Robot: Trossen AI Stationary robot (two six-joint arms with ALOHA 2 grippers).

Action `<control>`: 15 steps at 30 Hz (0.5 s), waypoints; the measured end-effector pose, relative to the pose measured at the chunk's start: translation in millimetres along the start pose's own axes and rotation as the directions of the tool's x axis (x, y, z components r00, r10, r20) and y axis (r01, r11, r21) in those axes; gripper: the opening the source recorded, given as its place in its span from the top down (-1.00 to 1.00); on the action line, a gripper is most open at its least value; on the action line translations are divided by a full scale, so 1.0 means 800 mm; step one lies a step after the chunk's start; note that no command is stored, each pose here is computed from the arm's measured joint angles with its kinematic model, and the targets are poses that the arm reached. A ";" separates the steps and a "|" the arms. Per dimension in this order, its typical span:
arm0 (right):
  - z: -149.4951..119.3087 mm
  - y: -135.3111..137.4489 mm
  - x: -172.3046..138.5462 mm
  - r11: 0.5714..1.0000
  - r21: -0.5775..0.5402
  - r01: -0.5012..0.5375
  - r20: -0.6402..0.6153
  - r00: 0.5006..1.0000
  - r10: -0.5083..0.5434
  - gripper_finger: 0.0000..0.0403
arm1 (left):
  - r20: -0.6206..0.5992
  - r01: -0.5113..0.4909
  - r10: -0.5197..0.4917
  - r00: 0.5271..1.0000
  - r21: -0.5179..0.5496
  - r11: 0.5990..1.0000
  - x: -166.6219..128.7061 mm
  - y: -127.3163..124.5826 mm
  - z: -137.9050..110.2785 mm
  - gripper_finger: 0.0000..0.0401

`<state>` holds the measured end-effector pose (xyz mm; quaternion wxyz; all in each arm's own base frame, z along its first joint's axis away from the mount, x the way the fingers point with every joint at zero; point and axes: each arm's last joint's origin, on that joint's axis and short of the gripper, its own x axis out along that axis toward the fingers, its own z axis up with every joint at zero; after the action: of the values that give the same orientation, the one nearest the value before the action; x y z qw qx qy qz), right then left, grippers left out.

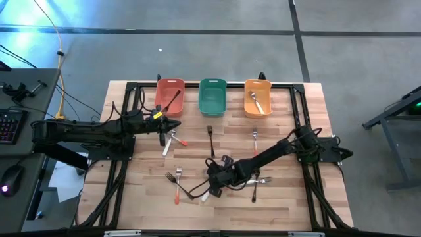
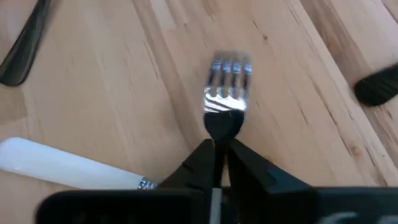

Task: Sort silverware by color (type)
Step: Put the bottom right orange fork into the green bin

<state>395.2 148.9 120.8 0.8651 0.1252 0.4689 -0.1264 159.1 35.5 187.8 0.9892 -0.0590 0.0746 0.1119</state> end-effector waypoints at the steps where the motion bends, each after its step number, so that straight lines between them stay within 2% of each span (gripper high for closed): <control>1: 0.001 0.001 0.000 1.000 -0.009 -0.004 0.003 1.000 0.004 0.94 | 0.000 0.000 0.000 1.000 0.000 1.000 0.000 0.000 0.000 1.00; 8: 0.024 0.011 -0.007 0.996 -0.069 -0.062 0.015 0.998 0.063 0.99 | 0.000 0.000 0.000 1.000 0.000 1.000 0.000 0.000 0.000 1.00; 15: 0.078 0.001 -0.021 0.978 -0.149 -0.144 0.042 0.988 0.151 1.00 | 0.004 -0.025 0.025 1.000 -0.009 1.000 0.000 0.001 0.000 1.00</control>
<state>435.2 130.7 168.2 0.8910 0.0926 0.4433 -0.0306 159.0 36.2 188.1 0.9876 -0.0623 0.0726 0.1245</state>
